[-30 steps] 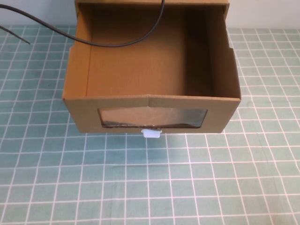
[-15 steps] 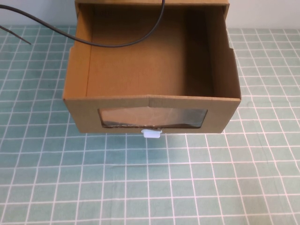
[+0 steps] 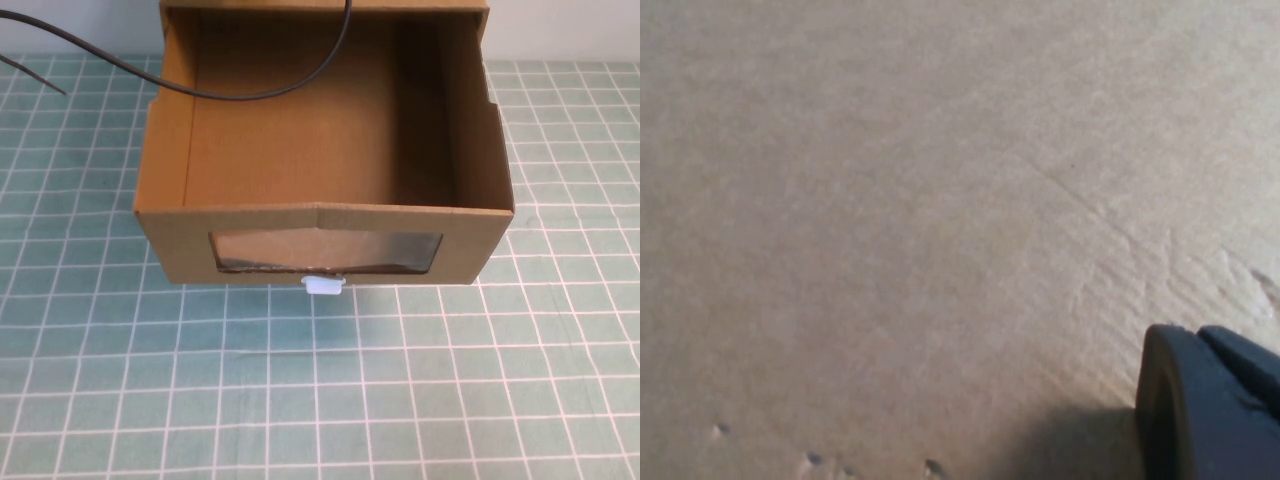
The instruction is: Close the shoe box
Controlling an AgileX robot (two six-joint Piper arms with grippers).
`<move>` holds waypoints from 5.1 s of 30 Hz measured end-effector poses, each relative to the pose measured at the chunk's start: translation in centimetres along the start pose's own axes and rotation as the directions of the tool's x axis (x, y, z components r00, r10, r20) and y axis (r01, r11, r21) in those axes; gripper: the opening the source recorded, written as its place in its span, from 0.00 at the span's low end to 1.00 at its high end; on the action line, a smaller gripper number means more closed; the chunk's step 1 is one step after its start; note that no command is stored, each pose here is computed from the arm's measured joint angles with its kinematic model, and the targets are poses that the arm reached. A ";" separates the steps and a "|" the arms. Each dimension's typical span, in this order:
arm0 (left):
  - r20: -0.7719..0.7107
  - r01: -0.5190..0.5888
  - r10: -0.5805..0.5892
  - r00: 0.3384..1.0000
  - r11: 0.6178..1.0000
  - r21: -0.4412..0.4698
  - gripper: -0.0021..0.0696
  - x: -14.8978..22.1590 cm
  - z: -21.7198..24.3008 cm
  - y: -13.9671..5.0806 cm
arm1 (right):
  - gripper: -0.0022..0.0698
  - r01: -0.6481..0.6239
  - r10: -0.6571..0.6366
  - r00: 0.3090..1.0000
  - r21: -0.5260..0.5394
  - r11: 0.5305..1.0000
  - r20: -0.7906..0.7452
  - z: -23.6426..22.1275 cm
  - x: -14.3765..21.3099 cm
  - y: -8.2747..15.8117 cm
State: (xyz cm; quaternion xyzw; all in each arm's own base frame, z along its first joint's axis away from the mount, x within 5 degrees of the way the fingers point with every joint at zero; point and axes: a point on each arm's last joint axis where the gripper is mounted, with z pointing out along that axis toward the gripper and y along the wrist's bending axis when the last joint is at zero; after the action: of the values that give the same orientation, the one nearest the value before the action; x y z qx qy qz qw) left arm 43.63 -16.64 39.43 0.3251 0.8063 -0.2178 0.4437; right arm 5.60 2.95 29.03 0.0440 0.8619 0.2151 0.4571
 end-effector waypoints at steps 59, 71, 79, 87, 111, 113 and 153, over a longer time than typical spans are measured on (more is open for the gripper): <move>-0.009 0.033 -0.033 0.999 0.999 -0.008 0.02 0.0 -0.1 0.1 | 0.01 0.287 -0.320 0.944 -0.272 0.918 -0.082 23.1 -15.5 16.6; -0.008 0.033 -0.033 0.999 0.999 -0.008 0.02 0.0 -0.1 0.0 | 0.01 0.255 -0.258 0.966 -0.246 0.935 0.024 26.8 -17.5 16.5; -0.008 0.033 -0.033 0.999 0.999 -0.008 0.02 0.0 -0.1 0.0 | 0.01 0.221 -0.212 0.975 -0.237 0.946 0.062 28.7 -18.4 16.1; -0.005 0.032 -0.032 0.999 0.999 -0.010 0.02 -0.1 -0.1 0.1 | 0.01 0.191 -0.180 0.981 -0.230 0.954 0.067 30.9 -19.2 15.8; 0.023 -0.142 0.150 0.988 0.969 -0.204 0.02 -3.9 -12.9 -4.2 | 0.01 0.401 -0.437 0.899 -0.340 0.851 -0.033 10.5 -21.5 16.3; 0.047 -0.146 0.160 0.986 0.966 -0.215 0.02 -3.9 -14.8 -5.2 | 0.01 0.395 -0.438 0.897 -0.334 0.856 -0.062 8.3 -20.1 15.3; 0.484 0.118 0.137 0.865 0.880 -0.460 0.02 36.2 -21.8 -16.2 | 0.01 0.309 -0.248 0.927 -0.197 0.931 0.283 2.7 3.5 -1.3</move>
State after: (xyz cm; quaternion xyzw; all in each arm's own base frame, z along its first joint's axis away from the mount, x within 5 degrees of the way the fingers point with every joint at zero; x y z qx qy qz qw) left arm 5.19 -1.98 20.59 0.1424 0.6893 -0.0883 0.7048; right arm 5.91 3.59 24.48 -0.1075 0.7618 0.2419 0.5912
